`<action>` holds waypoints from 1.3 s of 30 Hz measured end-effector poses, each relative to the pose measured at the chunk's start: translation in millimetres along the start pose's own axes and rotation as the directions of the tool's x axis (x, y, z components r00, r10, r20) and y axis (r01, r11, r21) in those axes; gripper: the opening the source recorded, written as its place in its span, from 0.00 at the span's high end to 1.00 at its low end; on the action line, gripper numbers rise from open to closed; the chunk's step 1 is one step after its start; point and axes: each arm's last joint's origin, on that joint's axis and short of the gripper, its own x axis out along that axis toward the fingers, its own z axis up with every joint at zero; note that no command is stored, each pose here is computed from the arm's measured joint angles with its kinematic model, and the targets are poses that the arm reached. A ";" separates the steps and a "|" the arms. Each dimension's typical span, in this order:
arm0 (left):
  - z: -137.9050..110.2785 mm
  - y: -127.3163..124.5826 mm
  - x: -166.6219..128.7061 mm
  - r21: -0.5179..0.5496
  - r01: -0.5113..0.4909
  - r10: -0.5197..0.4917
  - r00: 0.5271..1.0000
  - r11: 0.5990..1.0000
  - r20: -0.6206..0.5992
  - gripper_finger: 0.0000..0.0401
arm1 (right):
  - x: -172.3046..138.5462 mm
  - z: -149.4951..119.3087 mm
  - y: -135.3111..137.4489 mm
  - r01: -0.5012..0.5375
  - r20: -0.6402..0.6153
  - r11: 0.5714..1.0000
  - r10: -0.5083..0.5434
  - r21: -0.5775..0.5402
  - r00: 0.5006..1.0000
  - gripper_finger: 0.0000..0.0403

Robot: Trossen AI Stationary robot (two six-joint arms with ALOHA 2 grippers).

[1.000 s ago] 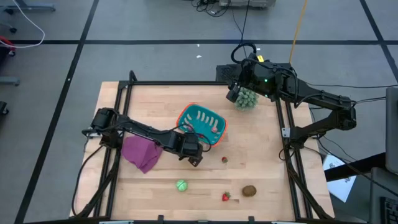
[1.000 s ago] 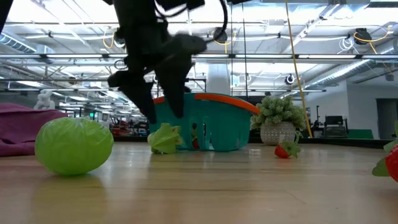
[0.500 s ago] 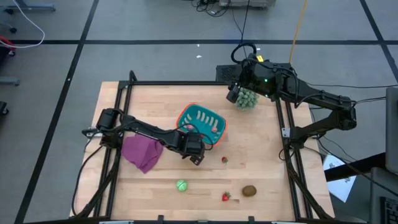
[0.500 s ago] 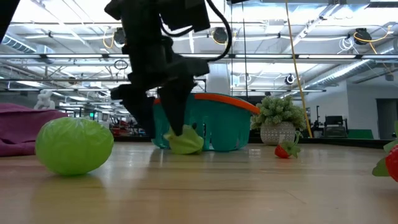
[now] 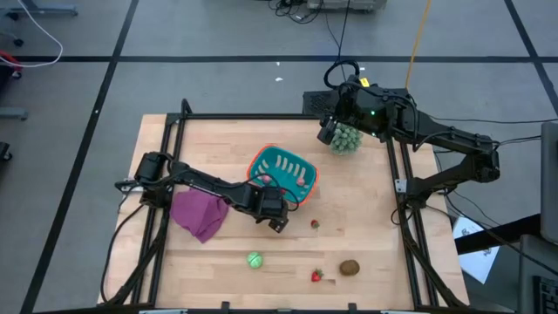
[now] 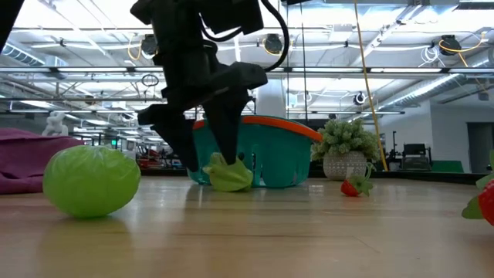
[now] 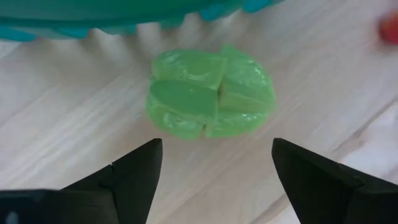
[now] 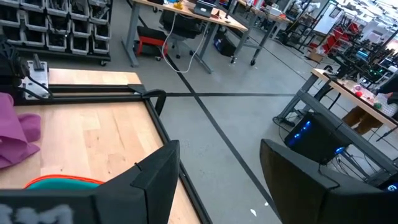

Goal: Pick and placing Produce into tupperware
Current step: Put the green star fruit into the blue basket

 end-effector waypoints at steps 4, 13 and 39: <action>-1.2 -1.8 -0.1 -0.005 0.023 -0.023 1.000 1.000 -0.021 0.23 | 0.0 0.0 0.0 0.000 0.000 1.000 0.000 0.002 1.000 0.47; -8.1 -7.5 -1.2 0.013 0.047 -0.047 0.999 0.999 -0.021 0.23 | 0.0 -0.1 0.0 0.000 -0.001 1.000 0.000 0.003 1.000 0.47; -61.0 9.7 -13.5 0.032 -0.297 0.298 0.941 0.954 -0.162 0.23 | -23.4 -10.5 51.8 -0.453 -0.120 0.891 0.453 0.028 0.883 0.47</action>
